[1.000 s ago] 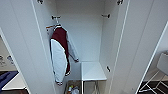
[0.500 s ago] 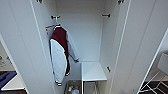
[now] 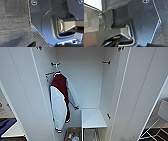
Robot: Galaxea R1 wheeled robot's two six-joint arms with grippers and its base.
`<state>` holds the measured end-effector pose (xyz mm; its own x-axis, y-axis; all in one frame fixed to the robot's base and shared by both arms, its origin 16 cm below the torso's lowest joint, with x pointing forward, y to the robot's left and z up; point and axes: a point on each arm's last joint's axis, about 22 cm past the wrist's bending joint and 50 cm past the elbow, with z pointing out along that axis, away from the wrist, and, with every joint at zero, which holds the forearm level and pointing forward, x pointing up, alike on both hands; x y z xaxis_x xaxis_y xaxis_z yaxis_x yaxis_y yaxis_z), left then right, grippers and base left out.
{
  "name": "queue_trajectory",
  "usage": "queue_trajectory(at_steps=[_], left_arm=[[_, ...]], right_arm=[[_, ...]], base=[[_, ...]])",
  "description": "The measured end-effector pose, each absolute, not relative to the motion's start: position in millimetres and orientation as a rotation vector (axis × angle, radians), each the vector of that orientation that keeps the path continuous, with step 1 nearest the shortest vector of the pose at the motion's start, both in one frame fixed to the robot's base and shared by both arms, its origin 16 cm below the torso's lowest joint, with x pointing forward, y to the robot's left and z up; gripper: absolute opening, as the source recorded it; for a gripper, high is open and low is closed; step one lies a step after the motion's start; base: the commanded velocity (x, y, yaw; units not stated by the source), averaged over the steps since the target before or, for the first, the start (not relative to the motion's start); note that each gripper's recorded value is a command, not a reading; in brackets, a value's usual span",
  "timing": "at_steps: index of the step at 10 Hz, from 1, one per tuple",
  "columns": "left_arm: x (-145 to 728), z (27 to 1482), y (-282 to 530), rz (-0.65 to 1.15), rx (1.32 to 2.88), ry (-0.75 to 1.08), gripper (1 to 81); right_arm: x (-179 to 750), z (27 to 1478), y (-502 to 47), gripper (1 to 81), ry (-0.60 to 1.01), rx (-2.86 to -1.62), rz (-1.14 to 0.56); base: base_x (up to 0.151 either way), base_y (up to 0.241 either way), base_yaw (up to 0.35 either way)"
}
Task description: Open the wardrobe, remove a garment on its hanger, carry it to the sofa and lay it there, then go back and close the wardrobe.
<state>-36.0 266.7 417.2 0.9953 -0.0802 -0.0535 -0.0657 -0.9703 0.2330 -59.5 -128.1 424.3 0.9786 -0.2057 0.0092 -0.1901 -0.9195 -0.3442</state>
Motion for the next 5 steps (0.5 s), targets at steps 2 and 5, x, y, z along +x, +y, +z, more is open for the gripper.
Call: queue_trajectory(at_steps=[2, 5], left_arm=[[-36.4, 414.3, 256.4, -0.059, 2.926, -0.203, 81.1], [-32.6, 411.6, 261.1, -0.026, 2.937, -0.489, 81.1]], right_arm=[[-59.3, 422.7, -139.7, 81.1, 0.285, -2.791, -0.065], [-45.4, 423.9, -153.9, 81.1, 0.284, -2.778, -0.089]], base=[[0.000, 0.000, 0.000], [0.000, 0.000, 0.000]])
